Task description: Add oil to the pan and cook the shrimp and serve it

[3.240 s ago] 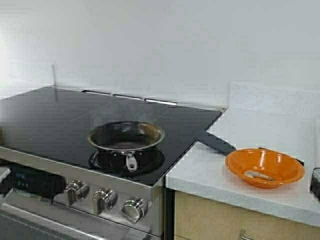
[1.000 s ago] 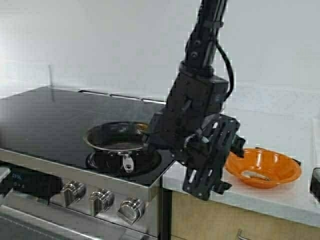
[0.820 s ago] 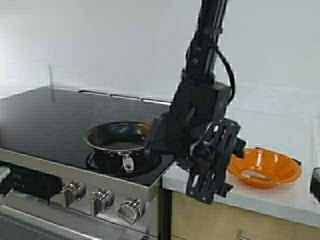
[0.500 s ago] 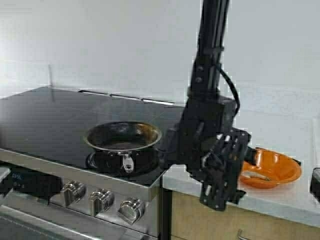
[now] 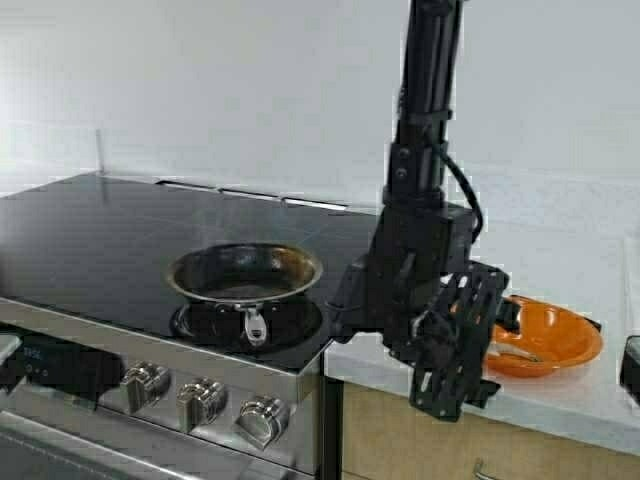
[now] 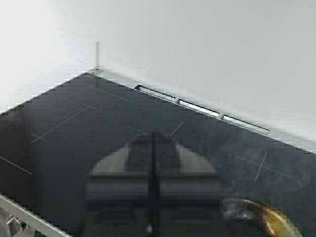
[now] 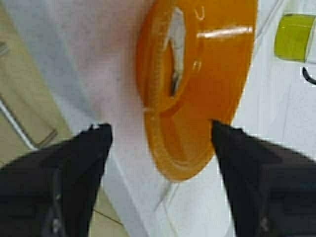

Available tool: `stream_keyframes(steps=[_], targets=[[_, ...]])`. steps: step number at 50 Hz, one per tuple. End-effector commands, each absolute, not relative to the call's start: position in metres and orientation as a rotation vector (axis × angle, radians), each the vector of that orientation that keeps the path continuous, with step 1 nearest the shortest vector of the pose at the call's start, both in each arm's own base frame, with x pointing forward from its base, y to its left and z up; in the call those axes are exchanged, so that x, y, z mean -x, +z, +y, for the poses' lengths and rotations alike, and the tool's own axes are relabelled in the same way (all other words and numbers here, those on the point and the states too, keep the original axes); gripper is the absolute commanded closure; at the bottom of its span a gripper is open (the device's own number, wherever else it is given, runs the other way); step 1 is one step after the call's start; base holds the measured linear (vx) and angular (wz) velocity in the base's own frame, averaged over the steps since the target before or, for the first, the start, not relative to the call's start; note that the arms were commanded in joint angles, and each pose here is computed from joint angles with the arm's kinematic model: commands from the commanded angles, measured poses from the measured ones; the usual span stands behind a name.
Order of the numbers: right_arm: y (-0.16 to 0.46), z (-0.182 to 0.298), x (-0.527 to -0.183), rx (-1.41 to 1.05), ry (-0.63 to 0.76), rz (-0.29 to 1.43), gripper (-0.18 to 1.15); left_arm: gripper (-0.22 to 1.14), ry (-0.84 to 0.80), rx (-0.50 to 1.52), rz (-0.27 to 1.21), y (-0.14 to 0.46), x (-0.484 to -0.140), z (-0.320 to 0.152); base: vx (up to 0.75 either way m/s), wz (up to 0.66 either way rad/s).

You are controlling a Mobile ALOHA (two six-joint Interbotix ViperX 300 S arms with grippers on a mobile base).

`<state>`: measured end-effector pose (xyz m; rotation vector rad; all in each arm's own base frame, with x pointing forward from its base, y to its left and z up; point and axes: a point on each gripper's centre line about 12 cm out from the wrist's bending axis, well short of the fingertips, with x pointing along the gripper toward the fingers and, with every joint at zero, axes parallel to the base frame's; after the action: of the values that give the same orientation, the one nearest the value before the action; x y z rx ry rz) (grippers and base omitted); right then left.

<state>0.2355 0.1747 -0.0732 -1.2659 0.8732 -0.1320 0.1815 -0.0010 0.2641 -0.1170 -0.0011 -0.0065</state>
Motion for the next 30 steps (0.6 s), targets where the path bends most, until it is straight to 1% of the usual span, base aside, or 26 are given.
stream_keyframes(steps=[1, 5, 9, 13, 14, 15, 17, 20, 22, 27, 30], targets=[[-0.0678, 0.1764, -0.2411, 1.249, -0.142, 0.857, 0.05, 0.89, -0.009, 0.117, -0.022, 0.2730, -0.1838, -0.0013, 0.00, 0.00], [-0.0681, 0.1755, -0.2432, 1.250, -0.141, 0.855, 0.12, 0.89, -0.009, 0.117, -0.022, 0.2730, -0.1838, -0.0013, 0.00, 0.00], [-0.0681, 0.1751, -0.2440, 1.250, -0.140, 0.854, 0.28, 0.89, -0.009, 0.117, -0.024, 0.2733, -0.1836, -0.0013, 0.00, 0.00], [-0.0685, 0.1754, -0.2447, 1.251, -0.140, 0.855, 0.54, 0.89, -0.009, 0.117, -0.022, 0.2730, -0.1838, -0.0013, 0.00, 0.00], [-0.0689, 0.1752, -0.2446, 1.253, -0.140, 0.855, 0.62, 0.89, -0.009, 0.117, -0.022, 0.2730, -0.1838, -0.0013, 0.00, 0.00], [-0.0693, 0.1757, -0.2444, 1.253, -0.139, 0.854, 0.72, 0.89, -0.009, 0.117, -0.024, 0.2733, -0.1836, -0.0013, 0.00, 0.00], [-0.0693, 0.1762, -0.2447, 1.253, -0.138, 0.854, 0.86, 0.89, -0.009, 0.117, -0.024, 0.2736, -0.1839, -0.0013, 0.00, 0.00], [-0.0688, 0.1769, -0.2452, 1.252, -0.137, 0.852, 1.01, 0.89, -0.010, 0.117, -0.026, 0.2739, -0.1837, -0.0013, 0.00, 0.00], [-0.0683, 0.1771, -0.2454, 1.255, -0.136, 0.852, 1.01, 0.89, -0.009, 0.117, -0.022, 0.2730, -0.1838, -0.0013, 0.00, 0.00], [-0.0666, 0.1786, -0.2464, 1.260, -0.130, 0.851, 0.91, 0.89, -0.009, 0.117, -0.022, 0.2730, -0.1838, -0.0013, 0.00, 0.00], [-0.0638, 0.1803, -0.2471, 1.261, -0.127, 0.845, 0.90, 0.89, -0.009, 0.117, -0.022, 0.2730, -0.1838, -0.0013, 0.00, 0.00]])
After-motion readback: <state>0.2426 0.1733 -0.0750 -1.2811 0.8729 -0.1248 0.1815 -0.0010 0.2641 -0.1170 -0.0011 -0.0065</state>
